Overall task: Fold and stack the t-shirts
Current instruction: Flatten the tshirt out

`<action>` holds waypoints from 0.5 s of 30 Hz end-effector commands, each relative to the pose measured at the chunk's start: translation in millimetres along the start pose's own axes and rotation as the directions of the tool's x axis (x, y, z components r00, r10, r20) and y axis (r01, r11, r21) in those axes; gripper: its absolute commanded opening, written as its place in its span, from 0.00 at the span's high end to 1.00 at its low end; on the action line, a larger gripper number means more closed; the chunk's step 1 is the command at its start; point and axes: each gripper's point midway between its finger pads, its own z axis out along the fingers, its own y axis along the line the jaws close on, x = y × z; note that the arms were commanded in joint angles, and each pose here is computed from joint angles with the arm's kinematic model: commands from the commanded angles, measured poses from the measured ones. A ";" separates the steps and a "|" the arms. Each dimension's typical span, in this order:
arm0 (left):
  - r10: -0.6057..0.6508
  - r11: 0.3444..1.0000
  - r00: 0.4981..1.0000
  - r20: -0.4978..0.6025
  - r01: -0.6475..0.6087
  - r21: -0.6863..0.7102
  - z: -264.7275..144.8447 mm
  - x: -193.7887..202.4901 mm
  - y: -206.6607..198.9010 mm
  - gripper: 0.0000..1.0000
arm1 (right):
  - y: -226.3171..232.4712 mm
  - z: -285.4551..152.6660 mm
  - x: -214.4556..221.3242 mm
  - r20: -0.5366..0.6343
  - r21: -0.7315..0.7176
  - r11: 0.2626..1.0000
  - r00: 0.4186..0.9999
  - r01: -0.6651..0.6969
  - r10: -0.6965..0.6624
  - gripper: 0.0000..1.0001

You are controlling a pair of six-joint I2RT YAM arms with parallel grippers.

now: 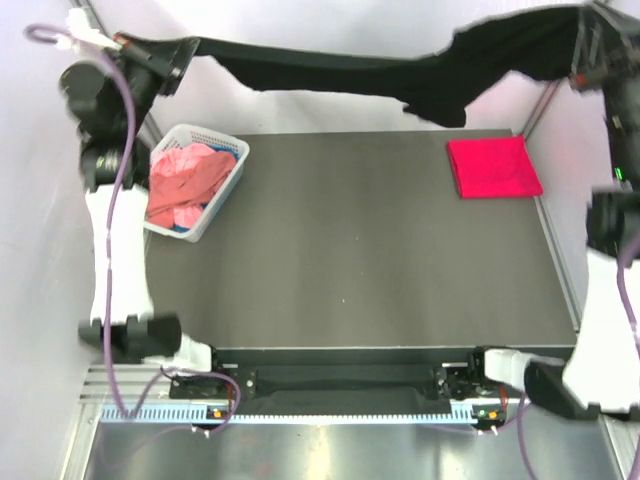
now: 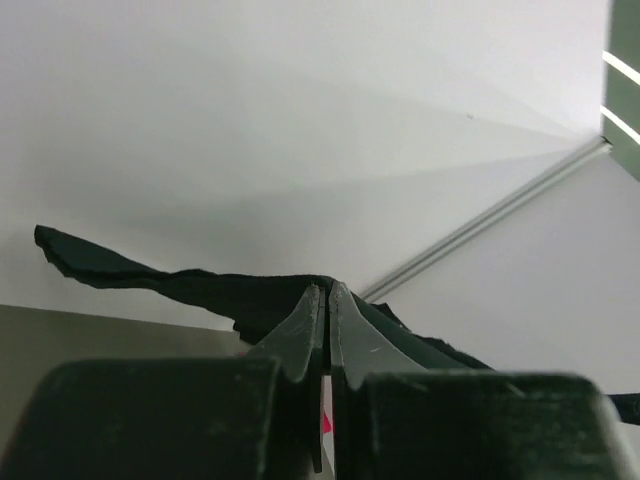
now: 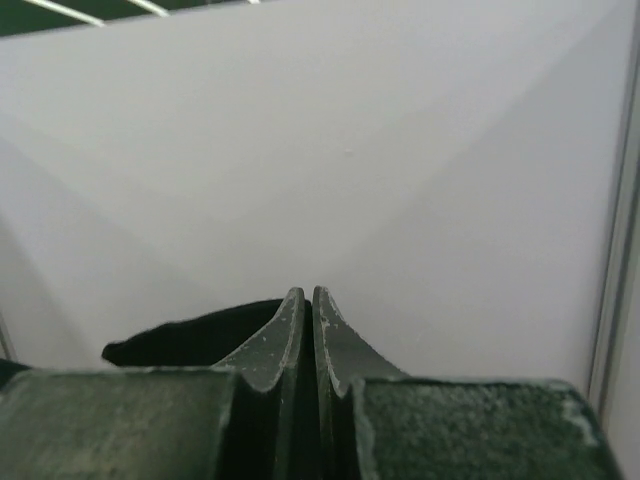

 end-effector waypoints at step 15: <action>0.192 0.978 0.964 0.182 -0.202 0.040 -176.3 -16.1 -134.2 1.00 | 25.0 -186.6 -113.8 0.135 0.140 0.980 0.978 0.139 -0.158 1.00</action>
